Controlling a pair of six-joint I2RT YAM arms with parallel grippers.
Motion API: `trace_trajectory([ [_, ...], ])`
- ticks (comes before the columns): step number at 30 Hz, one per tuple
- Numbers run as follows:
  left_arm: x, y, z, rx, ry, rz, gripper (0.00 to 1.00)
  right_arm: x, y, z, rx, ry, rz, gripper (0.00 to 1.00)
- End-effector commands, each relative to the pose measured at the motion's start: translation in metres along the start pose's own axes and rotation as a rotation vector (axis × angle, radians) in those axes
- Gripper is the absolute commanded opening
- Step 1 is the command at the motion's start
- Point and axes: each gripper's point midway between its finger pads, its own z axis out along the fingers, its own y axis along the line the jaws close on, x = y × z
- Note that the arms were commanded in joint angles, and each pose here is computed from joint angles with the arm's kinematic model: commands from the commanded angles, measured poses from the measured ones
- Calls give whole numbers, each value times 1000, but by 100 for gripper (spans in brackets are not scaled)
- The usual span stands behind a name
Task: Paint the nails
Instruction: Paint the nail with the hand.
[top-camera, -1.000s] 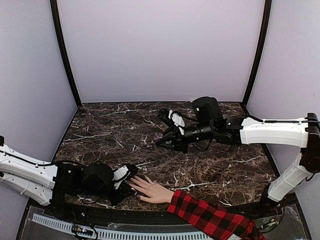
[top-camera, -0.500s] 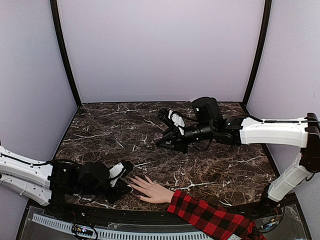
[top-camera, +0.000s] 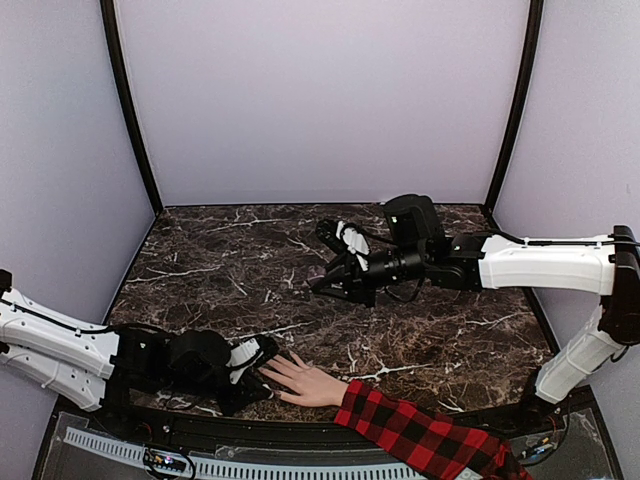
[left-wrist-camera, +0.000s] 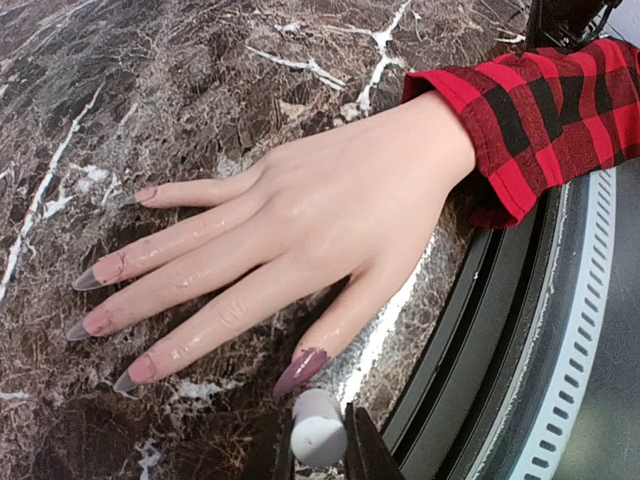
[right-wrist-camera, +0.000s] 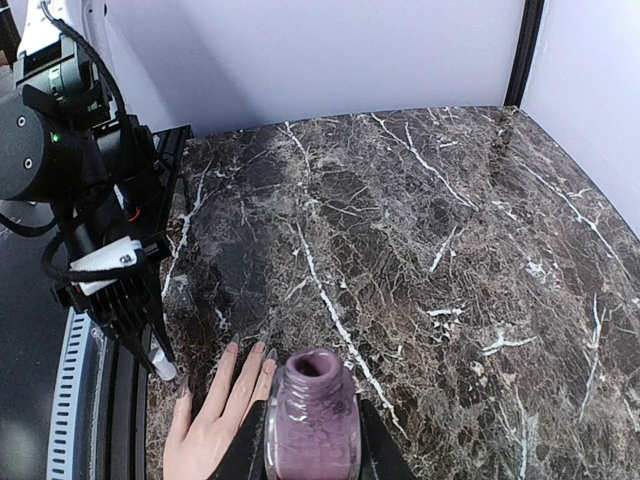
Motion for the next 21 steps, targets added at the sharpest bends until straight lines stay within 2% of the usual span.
trace_trajectory([
  [1, -14, -15, 3, 66, -22, 30, 0, -8, -5, -2, 12, -27, -17, 0],
  [11, -18, -4, -2, 6, -57, 3, 0, -6, -4, 0, 8, -27, -17, 0],
  [21, -12, 9, -3, -64, -31, -7, 0, -7, -5, 0, 11, -26, -17, 0],
])
